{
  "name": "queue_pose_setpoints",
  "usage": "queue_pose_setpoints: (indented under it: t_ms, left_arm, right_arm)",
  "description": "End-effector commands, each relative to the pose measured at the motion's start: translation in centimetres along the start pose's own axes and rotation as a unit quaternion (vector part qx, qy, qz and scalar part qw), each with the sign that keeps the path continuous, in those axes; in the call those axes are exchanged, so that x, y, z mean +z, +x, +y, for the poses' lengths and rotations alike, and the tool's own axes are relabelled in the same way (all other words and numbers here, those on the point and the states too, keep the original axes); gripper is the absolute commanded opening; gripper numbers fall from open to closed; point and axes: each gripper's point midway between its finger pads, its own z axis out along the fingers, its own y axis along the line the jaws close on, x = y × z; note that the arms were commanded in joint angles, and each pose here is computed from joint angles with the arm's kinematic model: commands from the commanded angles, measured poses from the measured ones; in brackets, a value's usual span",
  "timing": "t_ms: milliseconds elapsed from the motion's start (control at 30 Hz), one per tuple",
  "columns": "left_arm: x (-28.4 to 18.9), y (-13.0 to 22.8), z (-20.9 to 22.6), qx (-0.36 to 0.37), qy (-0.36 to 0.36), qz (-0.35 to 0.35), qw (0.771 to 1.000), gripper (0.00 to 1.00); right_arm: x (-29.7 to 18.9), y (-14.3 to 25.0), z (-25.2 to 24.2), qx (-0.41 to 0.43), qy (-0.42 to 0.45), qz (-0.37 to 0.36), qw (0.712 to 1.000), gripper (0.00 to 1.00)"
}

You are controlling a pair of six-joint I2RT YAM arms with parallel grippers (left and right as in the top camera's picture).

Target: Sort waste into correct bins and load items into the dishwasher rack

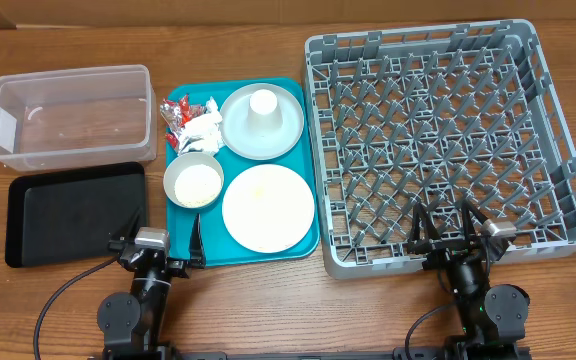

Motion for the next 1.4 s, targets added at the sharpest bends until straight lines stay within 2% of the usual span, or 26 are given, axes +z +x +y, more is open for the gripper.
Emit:
queue_pose_setpoints:
  t_ms: [0, 700, 900, 967, 1033, 1100, 1200, 1367]
  left_arm:
    - [0.0, 0.1, -0.1, -0.005, 0.001, 0.001, 1.000, 1.00]
    - [0.0, -0.3, 0.0, 0.000, -0.001, -0.008, 1.000, 1.00]
    - [0.0, 0.0, -0.2, -0.036, 0.005, -0.001, 0.999, 1.00]
    - [0.0, -1.1, -0.9, -0.051, 0.027, -0.022, 0.998, 1.00]
    - [-0.6, -3.3, -2.8, -0.044, 0.083, -0.050, 0.994, 1.00]
    - [-1.2, -5.3, -3.3, -0.056, 0.098, -0.062, 0.992, 1.00]
    - [-2.3, -8.1, -2.0, -0.064, 0.054, -0.057, 0.995, 1.00]
    - [-3.7, -12.2, -0.4, -0.076, 0.000, -0.019, 0.997, 1.00]
  right_arm:
    - [0.0, 0.2, -0.1, 0.000, -0.001, -0.002, 1.000, 1.00]
    - [0.0, 0.1, -0.1, 0.000, -0.002, -0.003, 1.000, 1.00]
    - [0.0, -0.3, 0.8, -0.001, -0.024, -0.010, 1.000, 1.00]
    - [-0.2, -1.0, 1.7, -0.005, -0.047, -0.020, 0.999, 1.00]
    - [-0.6, -2.4, 3.5, -0.010, -0.085, -0.025, 0.996, 1.00]
    - [-1.2, -4.0, 4.6, -0.012, -0.101, -0.030, 0.994, 1.00]
    - [-2.1, -6.1, 5.4, -0.024, -0.095, -0.015, 0.995, 1.00]
    - [-2.3, -7.4, 5.8, -0.011, -0.057, 0.100, 0.993, 1.00]
